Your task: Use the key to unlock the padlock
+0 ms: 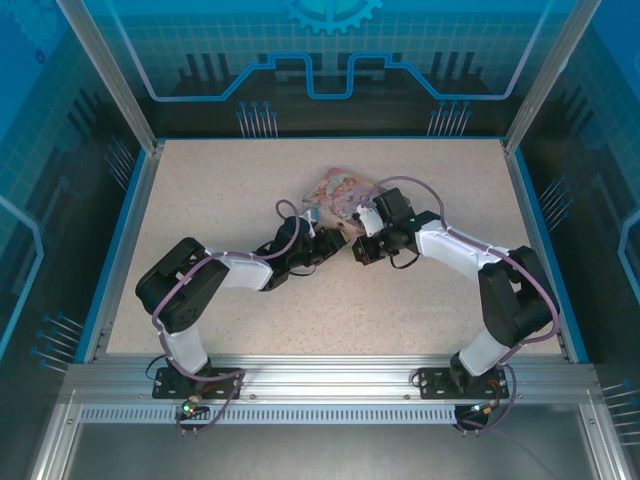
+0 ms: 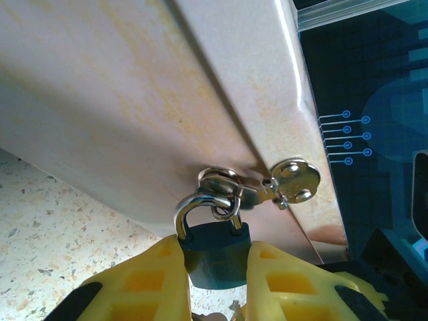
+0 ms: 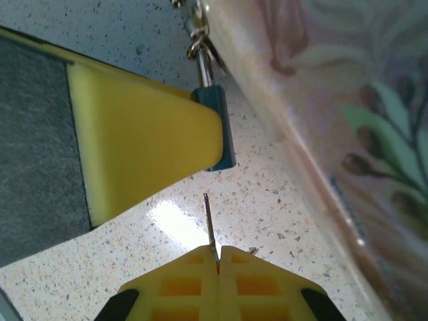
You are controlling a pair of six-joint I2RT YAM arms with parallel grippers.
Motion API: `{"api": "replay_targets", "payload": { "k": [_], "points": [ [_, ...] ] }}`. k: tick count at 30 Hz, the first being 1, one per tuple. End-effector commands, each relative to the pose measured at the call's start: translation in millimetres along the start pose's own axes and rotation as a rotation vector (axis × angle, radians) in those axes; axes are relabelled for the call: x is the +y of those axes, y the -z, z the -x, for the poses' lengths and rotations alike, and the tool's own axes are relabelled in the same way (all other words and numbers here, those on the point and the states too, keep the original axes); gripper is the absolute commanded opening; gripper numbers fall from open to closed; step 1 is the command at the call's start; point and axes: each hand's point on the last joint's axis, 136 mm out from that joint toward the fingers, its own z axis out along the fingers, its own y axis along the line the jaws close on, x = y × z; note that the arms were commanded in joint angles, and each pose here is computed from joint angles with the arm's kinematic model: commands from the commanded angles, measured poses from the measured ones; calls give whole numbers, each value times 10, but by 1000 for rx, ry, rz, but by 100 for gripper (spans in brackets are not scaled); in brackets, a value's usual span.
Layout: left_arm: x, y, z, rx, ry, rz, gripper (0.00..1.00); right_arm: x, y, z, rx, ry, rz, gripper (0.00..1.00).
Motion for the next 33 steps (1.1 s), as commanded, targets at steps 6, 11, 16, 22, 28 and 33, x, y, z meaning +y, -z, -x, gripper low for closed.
{"api": "replay_targets", "payload": {
  "k": [6,11,16,22,28,33],
  "points": [
    [-430,55,96,-25,-36,-111,21,11,-46,89,4,-7,-8,0],
    [-432,52,89,-21,-34,-114,21,13,-41,128,-10,-8,-9,0],
    [-418,42,78,-18,-32,-110,21,2,-31,158,-25,-9,-18,0],
    [-410,34,69,-14,-32,-108,21,0,10,211,-54,-3,-28,0],
    [-420,29,61,-9,-31,-111,21,-23,43,259,-80,6,-49,0],
    [-438,22,48,-5,-28,-114,21,9,37,299,-93,34,-37,0]
  ]
}}
